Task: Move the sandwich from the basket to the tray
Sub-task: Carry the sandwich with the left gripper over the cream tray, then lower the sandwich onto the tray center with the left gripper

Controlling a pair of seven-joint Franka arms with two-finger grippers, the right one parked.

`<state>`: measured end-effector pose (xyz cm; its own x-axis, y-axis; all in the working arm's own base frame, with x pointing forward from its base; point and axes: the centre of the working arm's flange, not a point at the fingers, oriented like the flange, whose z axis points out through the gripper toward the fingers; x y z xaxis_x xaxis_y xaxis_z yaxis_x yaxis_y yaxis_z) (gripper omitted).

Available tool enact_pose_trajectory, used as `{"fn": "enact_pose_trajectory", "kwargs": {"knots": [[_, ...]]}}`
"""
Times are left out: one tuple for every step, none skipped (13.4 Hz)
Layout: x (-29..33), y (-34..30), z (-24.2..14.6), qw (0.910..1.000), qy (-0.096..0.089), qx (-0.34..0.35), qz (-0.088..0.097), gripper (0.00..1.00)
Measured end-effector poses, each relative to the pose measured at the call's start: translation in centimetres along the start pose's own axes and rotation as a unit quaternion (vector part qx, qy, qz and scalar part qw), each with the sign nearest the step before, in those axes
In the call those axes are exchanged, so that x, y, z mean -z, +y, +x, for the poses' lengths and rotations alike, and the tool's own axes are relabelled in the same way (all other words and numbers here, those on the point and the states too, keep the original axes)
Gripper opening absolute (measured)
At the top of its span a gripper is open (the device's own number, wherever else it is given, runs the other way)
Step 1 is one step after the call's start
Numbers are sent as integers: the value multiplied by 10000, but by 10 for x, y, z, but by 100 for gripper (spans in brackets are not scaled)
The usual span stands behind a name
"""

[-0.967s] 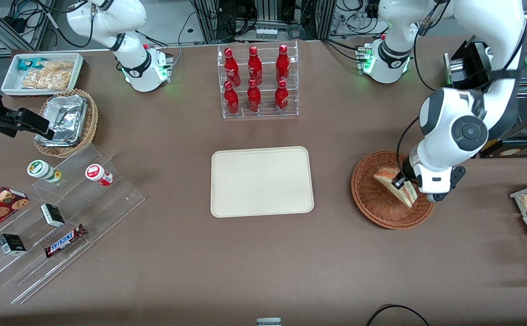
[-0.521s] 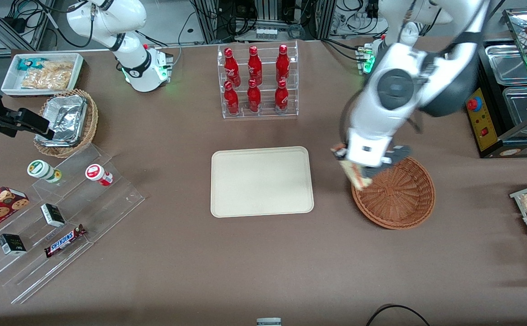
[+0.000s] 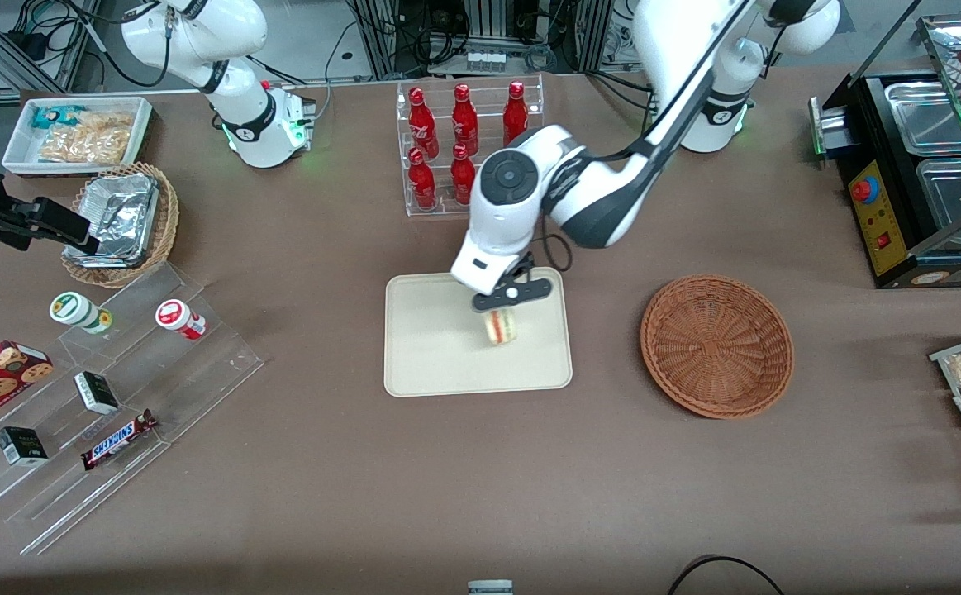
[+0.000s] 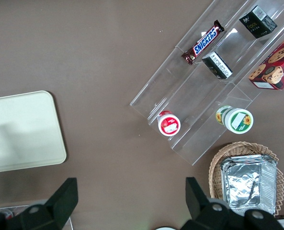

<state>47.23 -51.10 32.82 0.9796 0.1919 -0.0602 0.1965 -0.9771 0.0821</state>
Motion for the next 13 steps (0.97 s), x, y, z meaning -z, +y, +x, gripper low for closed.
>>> {"fn": "enact_pose_trajectory", "kwargs": {"knots": [[-17,6,-7,9997,-57,-252,32,14],[-31,9,-13,9988,-114,-464,71,14],[-42,12,-16,9980,-148,-605,85,14],[-49,13,-17,9975,-168,-674,91,14],[-54,13,-16,9971,-175,-735,94,14],[-58,12,-14,9963,-184,-833,107,14],[-60,11,-13,9954,-194,-931,121,14],[-64,10,-13,9949,-210,-973,137,14],[-68,10,-13,9948,-231,-980,153,14],[-73,10,-12,9949,-233,-976,142,14],[-78,11,-11,9950,-205,-970,86,14],[-82,11,-10,9952,-179,-963,37,14],[-84,11,-8,9953,-164,-952,16,14]]}}
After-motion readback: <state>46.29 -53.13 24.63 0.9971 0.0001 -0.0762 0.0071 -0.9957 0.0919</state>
